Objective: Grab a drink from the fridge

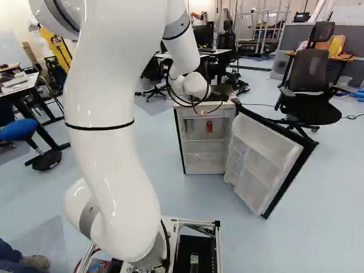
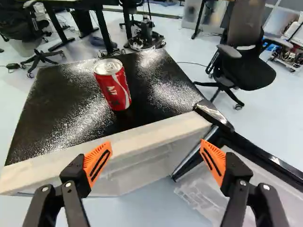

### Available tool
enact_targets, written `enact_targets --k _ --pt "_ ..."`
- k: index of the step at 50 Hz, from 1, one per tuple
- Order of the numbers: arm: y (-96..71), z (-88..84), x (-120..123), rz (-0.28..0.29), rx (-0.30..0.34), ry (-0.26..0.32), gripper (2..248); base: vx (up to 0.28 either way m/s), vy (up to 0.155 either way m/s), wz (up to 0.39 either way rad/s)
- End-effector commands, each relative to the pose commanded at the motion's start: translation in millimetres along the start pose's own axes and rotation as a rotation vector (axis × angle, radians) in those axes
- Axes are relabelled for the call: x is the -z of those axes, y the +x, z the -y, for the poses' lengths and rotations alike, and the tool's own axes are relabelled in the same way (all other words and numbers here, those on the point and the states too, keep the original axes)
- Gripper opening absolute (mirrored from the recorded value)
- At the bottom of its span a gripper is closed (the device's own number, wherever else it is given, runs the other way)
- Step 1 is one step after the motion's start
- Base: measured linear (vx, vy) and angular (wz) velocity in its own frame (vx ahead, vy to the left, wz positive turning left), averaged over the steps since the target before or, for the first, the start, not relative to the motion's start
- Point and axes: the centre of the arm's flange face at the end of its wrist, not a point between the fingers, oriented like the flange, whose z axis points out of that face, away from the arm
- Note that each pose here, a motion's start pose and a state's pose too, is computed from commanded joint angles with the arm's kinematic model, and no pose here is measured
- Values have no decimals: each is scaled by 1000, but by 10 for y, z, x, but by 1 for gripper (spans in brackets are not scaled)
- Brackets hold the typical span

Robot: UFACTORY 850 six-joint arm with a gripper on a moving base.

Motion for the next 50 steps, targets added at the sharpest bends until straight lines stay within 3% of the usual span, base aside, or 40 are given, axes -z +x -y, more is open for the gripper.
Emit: enact_targets --k 50 --pt "30 -838 466 353 -107 -111 247 0 0 0"
